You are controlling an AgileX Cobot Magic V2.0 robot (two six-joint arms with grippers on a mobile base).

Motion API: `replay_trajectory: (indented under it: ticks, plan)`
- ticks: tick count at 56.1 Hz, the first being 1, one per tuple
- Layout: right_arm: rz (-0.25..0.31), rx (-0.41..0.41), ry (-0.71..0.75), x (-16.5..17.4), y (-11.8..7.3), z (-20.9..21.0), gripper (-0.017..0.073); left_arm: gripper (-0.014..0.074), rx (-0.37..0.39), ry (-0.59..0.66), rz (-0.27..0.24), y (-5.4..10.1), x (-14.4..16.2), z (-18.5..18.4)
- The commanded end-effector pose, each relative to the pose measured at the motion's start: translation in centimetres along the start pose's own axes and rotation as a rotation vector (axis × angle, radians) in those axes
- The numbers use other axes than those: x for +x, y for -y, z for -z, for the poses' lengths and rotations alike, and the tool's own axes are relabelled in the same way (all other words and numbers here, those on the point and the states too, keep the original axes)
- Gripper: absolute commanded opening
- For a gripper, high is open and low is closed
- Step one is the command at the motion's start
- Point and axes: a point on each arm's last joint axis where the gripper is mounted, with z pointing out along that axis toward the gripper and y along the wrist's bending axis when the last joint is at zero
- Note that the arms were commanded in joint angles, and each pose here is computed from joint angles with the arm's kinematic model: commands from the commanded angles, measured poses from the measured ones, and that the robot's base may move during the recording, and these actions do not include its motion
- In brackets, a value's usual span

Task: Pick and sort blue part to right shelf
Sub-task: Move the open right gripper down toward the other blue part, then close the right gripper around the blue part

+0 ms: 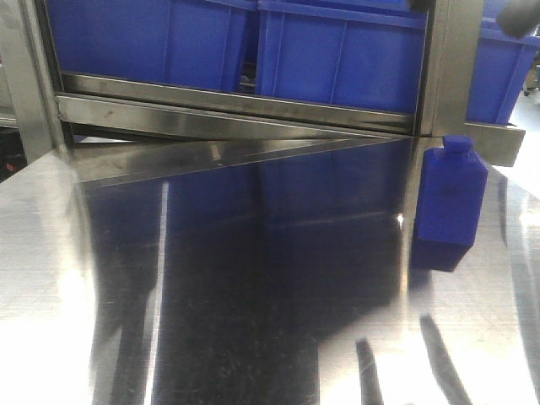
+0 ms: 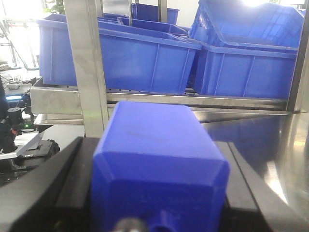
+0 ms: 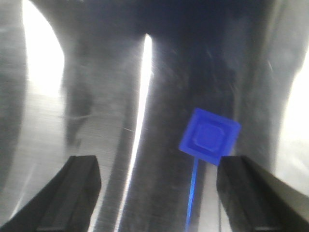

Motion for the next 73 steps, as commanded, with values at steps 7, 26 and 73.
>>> replay_trajectory:
  ticks: [7, 26, 73]
  plan:
    - [-0.081, 0.144, 0.007, -1.9, 0.3, -0.5, 0.061, 0.0332, 0.023, 0.089, -0.008, 0.2, -1.4, 0.1]
    - [-0.09, 0.214, -0.14, -2.0, 0.6, -6.8, 0.061, 0.0332, 0.023, 0.089, -0.008, 0.2, -1.4, 0.1]
    - [0.041, 0.247, -0.256, -0.9, 0.0, -12.8, 0.0128, 0.0332, 0.021, 0.08, -0.008, 0.1, -1.4, 0.1]
